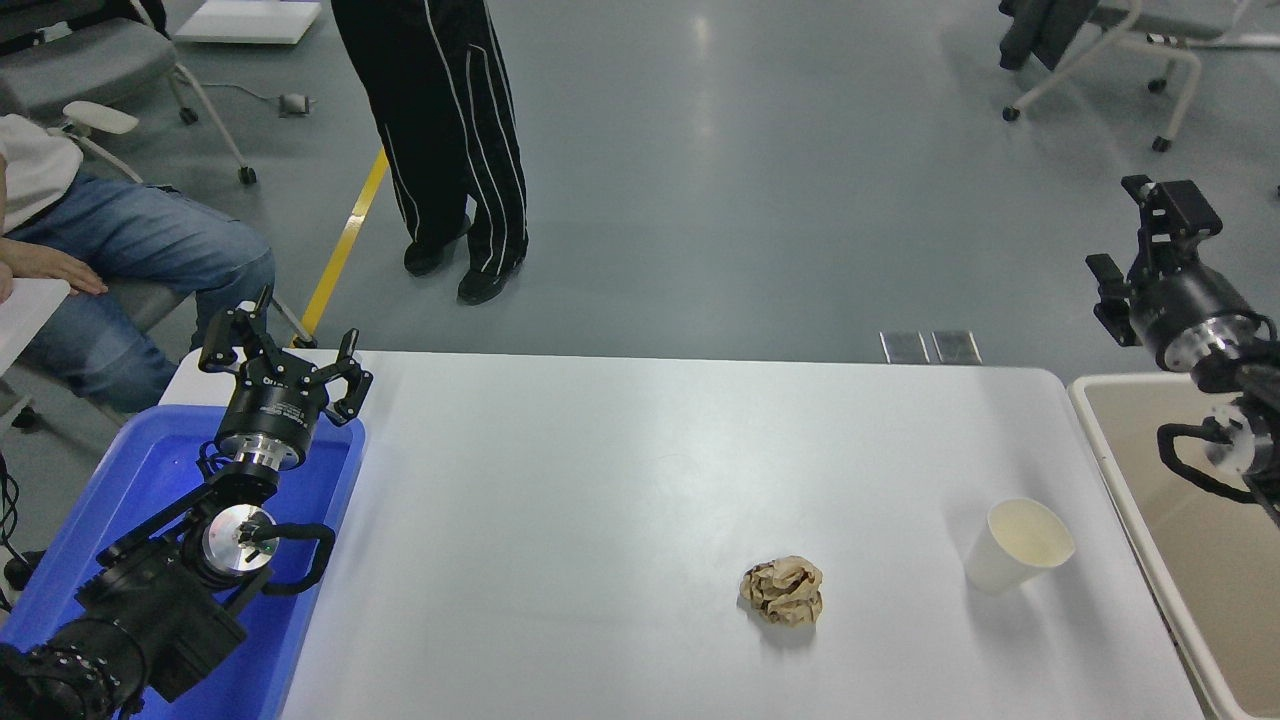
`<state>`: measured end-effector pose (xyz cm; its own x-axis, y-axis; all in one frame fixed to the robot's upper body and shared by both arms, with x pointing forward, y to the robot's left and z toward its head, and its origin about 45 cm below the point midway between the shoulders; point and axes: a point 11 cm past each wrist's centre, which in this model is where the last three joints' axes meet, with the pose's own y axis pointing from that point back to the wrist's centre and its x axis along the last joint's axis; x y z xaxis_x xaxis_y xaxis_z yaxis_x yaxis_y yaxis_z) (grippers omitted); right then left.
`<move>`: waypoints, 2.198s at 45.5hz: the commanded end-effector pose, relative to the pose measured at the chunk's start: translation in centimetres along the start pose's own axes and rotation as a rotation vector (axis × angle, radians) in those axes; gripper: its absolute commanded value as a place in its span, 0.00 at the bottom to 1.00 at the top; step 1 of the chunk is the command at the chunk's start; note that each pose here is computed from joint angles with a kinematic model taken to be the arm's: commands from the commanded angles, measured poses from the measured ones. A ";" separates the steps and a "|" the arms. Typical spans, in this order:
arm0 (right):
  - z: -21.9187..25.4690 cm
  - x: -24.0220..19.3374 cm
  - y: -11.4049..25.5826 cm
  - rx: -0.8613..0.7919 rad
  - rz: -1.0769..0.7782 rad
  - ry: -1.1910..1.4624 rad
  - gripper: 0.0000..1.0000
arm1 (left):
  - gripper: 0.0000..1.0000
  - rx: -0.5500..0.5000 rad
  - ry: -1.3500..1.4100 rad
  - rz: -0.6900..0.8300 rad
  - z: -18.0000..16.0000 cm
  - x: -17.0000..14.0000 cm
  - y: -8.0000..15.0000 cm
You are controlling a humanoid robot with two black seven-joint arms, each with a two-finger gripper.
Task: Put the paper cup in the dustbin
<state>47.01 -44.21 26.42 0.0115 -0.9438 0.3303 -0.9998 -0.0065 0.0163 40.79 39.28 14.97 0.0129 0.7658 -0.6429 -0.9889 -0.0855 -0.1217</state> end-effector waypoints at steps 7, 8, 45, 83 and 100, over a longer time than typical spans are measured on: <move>-2.3 -0.2 -0.9 -0.111 -0.281 0.456 0.99 | 1.00 0.000 0.000 0.001 0.0 0.0 0.0; -2.2 -0.2 -0.8 -0.129 -0.308 0.482 0.99 | 1.00 0.000 0.000 0.000 0.0 0.0 0.0; 0.8 -6.7 5.0 -0.319 -1.199 1.338 0.99 | 1.00 0.000 0.000 0.000 0.0 0.0 0.0; 6.1 -7.2 7.8 -0.412 -1.313 1.349 0.99 | 1.00 0.000 0.000 0.000 0.0 0.0 0.0; 7.9 -6.2 7.9 -0.451 -1.272 1.330 0.95 | 1.00 0.001 0.000 0.000 0.0 0.0 0.0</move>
<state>39.16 -40.43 18.00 0.8503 0.4091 0.3311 -0.3098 -0.1195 0.9433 40.79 39.28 14.98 0.0130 0.7657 -0.6430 -0.9889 -0.0852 -0.1215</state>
